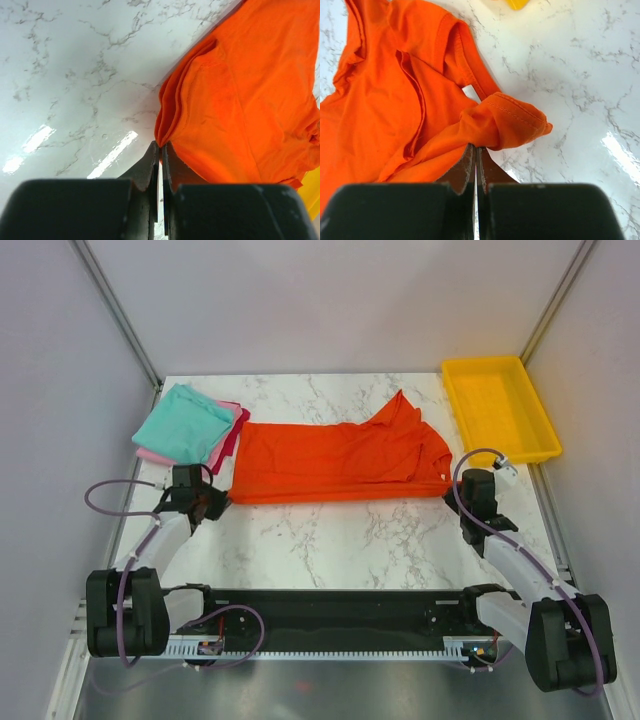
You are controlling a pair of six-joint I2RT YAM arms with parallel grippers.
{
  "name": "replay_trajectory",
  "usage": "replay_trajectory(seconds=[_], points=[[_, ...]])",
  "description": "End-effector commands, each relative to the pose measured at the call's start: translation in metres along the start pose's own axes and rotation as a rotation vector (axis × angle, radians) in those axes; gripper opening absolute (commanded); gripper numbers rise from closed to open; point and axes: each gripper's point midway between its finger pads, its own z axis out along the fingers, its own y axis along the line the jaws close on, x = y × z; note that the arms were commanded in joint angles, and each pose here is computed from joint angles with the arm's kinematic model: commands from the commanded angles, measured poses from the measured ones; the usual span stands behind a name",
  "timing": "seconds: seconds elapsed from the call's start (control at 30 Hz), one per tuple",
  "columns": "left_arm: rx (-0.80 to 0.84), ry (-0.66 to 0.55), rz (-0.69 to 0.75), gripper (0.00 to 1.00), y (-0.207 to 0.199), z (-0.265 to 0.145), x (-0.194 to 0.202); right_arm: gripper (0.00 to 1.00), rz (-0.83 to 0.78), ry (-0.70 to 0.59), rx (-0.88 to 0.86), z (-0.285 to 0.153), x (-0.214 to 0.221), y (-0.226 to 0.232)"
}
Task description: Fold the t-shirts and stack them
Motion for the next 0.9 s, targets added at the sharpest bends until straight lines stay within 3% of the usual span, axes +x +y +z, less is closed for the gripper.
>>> replay_trajectory(seconds=[0.0, 0.2, 0.27, 0.4, 0.63, 0.73, 0.87], points=[[-0.056, -0.049, 0.025, 0.02, 0.014, 0.001, -0.008, 0.00, -0.013, -0.025, 0.068, 0.000, -0.004, -0.014], [-0.062, 0.028, -0.028, 0.02, -0.010, -0.015, -0.007, 0.00, -0.022, -0.057, 0.076, -0.017, -0.050, 0.018], [-0.001, 0.047, -0.036, 0.02, -0.041, -0.034, -0.017, 0.00, -0.009, -0.077, 0.022, -0.035, -0.077, 0.044], [0.093, 0.005, -0.032, 0.02, -0.080, -0.105, -0.037, 0.00, 0.023, -0.146, -0.087, -0.090, -0.133, 0.085], [0.368, -0.223, 0.003, 0.02, -0.127, -0.258, -0.077, 0.00, 0.084, -0.312, -0.273, -0.207, -0.212, 0.117], [0.438, -0.220, 0.004, 0.02, -0.139, -0.293, -0.076, 0.00, 0.122, -0.387, -0.341, -0.247, -0.233, 0.119], [0.453, -0.167, -0.003, 0.02, -0.155, -0.299, -0.075, 0.00, 0.141, -0.431, -0.369, -0.270, -0.252, 0.126]])
